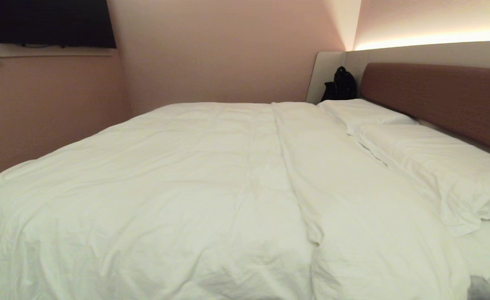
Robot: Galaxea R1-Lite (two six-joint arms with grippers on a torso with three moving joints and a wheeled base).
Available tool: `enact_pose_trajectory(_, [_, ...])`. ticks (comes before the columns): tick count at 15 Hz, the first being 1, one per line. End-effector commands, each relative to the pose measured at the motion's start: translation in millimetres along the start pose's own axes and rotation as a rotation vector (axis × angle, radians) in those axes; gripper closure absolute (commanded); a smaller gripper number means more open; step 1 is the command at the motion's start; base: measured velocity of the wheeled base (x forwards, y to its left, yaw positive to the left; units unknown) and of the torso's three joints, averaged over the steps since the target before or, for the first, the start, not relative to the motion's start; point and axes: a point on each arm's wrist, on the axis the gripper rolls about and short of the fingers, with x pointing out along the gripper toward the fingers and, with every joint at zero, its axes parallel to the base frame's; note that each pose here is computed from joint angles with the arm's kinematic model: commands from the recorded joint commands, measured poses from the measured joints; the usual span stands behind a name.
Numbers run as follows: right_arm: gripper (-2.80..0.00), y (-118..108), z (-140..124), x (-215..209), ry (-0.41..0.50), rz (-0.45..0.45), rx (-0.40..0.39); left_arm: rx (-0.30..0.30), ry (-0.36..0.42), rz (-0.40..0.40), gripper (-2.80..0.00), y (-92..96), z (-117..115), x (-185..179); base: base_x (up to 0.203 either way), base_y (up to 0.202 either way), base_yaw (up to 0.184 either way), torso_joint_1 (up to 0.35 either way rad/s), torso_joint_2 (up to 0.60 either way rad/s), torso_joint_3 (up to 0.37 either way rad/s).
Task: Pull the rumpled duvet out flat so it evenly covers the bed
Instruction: Flatten the corners of the folded blanket
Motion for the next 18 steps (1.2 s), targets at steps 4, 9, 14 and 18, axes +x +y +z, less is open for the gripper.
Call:
enact_pose_trajectory(4, [0.00, 0.5, -8.8, -0.2, 0.081, 0.009, 0.019, 0.002, 0.002, 0.000, 0.00, -0.1, -0.2, 0.0, 0.000, 0.000, 0.000, 0.000, 0.00, 0.000])
enact_pose_trajectory(9, [0.00, 0.5, -8.7, -0.2, 0.081, 0.007, 0.033, -0.001, 0.000, 0.000, 0.00, 0.0, 0.0, 0.0, -0.161, 0.000, 0.001, 0.005, 0.00, 0.002])
enact_pose_trajectory(14, [0.00, 0.5, -8.8, -0.2, 0.081, 0.007, 0.033, -0.005, 0.002, 0.000, 0.00, -0.1, -0.2, 0.0, -0.118, 0.000, 0.002, -0.002, 0.00, 0.005])
enact_pose_trajectory(18, [0.00, 0.5, -8.6, -0.2, 0.079, 0.007, 0.032, -0.002, 0.002, -0.002, 0.00, 0.0, -0.2, 0.0, 0.000, 0.000, 0.000, 0.000, 0.00, 0.000])
